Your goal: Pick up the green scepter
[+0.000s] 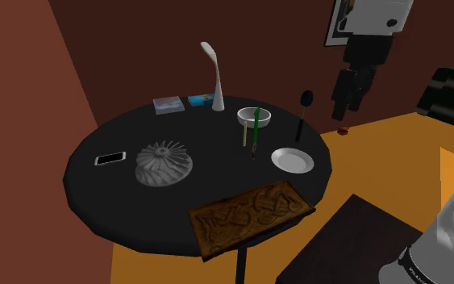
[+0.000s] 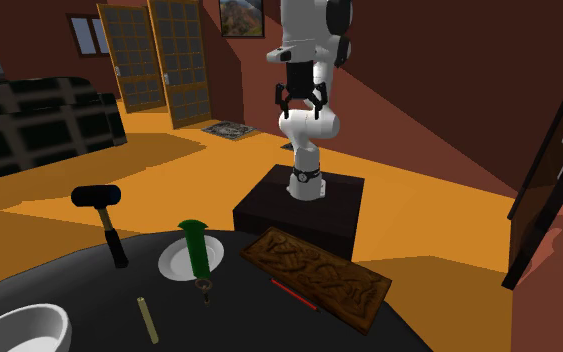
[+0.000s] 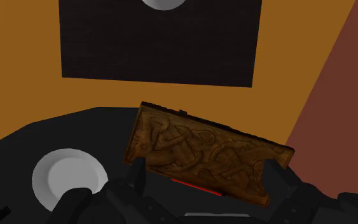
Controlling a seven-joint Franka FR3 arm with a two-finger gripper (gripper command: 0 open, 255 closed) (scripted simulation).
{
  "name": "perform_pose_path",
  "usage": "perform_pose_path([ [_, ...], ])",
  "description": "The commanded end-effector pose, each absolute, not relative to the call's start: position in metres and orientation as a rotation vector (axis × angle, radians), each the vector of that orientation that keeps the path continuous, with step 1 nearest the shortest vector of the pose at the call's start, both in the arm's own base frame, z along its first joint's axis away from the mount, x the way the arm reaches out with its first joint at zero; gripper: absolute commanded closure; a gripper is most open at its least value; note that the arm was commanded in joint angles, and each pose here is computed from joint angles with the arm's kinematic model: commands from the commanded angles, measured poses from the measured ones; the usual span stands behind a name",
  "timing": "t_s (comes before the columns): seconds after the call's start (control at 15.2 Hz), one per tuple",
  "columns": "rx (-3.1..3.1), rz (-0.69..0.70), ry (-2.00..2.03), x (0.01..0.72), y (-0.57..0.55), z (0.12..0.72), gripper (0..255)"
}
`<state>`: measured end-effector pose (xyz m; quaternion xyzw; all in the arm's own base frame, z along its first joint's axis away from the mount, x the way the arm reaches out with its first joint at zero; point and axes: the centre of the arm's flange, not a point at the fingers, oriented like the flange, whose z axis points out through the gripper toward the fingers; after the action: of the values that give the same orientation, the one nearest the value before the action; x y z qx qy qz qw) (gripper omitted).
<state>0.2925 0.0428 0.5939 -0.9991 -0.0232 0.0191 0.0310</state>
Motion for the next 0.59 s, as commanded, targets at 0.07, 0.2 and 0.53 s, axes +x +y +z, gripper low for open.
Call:
perform_pose_path([
  [0.07, -3.081, 0.029, -0.065, 0.296, 0.041, 0.583, 0],
  [0.2, -3.086, -0.029, -0.05, 0.303, 0.037, 0.561, 0],
  [0.53, -3.093, -0.177, -0.015, 0.326, 0.026, 0.506, 0],
])
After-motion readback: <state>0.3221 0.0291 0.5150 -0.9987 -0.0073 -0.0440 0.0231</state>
